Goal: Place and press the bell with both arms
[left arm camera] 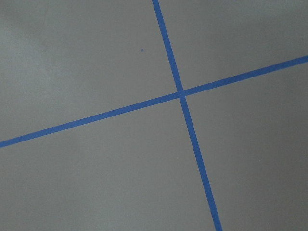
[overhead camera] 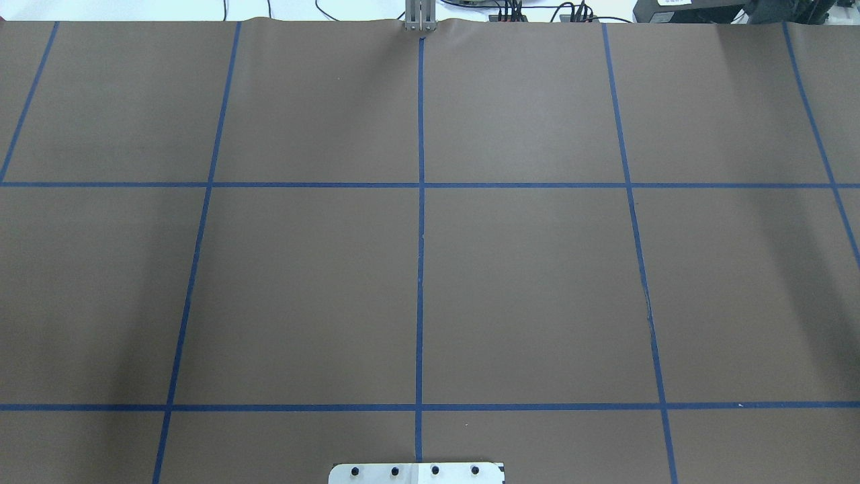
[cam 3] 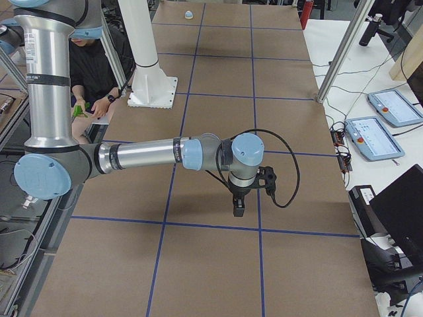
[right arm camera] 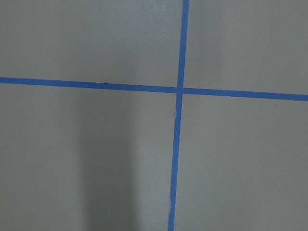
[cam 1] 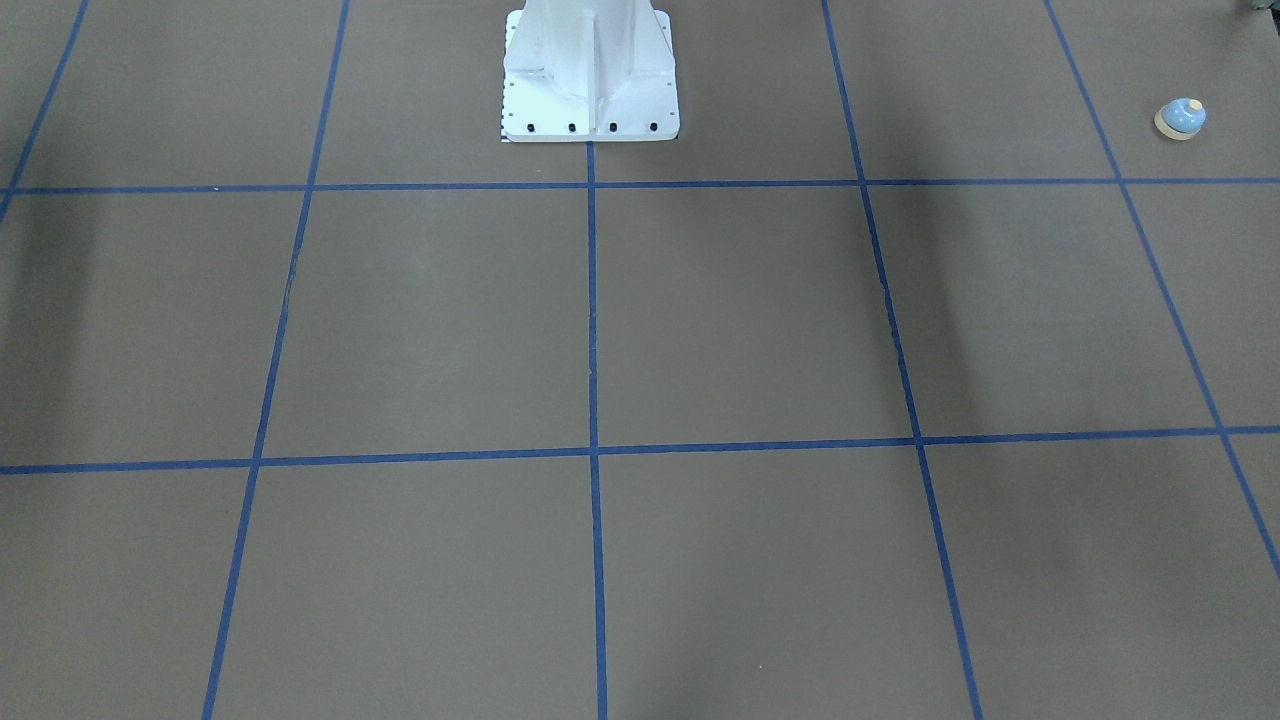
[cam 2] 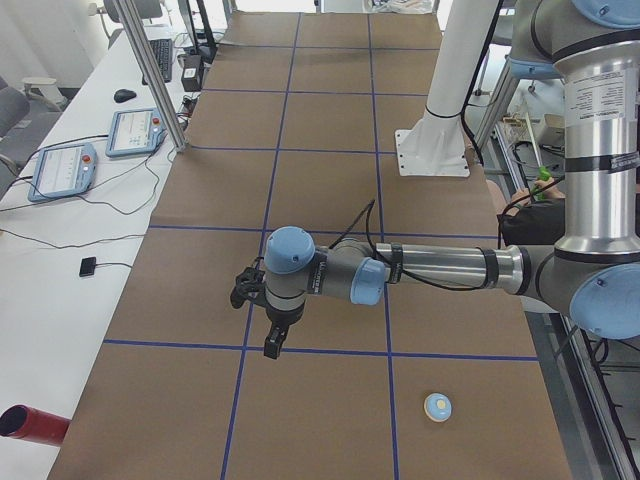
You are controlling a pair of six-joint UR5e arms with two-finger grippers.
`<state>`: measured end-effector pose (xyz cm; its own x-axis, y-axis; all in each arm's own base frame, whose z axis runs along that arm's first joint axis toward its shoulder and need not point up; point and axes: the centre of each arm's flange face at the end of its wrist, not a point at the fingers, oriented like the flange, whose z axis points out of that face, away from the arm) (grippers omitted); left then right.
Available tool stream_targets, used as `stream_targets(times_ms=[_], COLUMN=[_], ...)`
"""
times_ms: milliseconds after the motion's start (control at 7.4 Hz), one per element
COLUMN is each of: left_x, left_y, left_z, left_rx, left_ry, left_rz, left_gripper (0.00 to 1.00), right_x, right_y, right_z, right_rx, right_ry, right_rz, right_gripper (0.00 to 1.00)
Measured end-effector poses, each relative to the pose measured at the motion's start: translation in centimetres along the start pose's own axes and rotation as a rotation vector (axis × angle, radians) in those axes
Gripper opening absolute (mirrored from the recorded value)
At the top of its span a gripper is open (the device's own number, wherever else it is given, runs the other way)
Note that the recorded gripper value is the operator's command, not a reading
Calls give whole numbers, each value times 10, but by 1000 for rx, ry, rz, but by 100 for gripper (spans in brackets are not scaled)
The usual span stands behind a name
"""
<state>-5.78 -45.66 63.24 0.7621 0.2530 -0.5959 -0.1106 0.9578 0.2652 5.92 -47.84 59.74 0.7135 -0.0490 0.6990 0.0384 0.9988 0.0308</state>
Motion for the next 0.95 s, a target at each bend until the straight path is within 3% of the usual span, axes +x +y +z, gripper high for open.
stream_targets(times_ms=[676,946], left_x=[3,23], left_y=[3,-2], left_z=[-4,-29], left_rx=[5,48], left_ry=[-6,-11], left_rz=[-2,32], left_gripper=[100,100], right_x=[0,0], right_y=[3,3], right_z=[2,1], right_rx=[-3,-2], right_ry=[-8,-7], right_rz=[10,8], right_gripper=[100,100])
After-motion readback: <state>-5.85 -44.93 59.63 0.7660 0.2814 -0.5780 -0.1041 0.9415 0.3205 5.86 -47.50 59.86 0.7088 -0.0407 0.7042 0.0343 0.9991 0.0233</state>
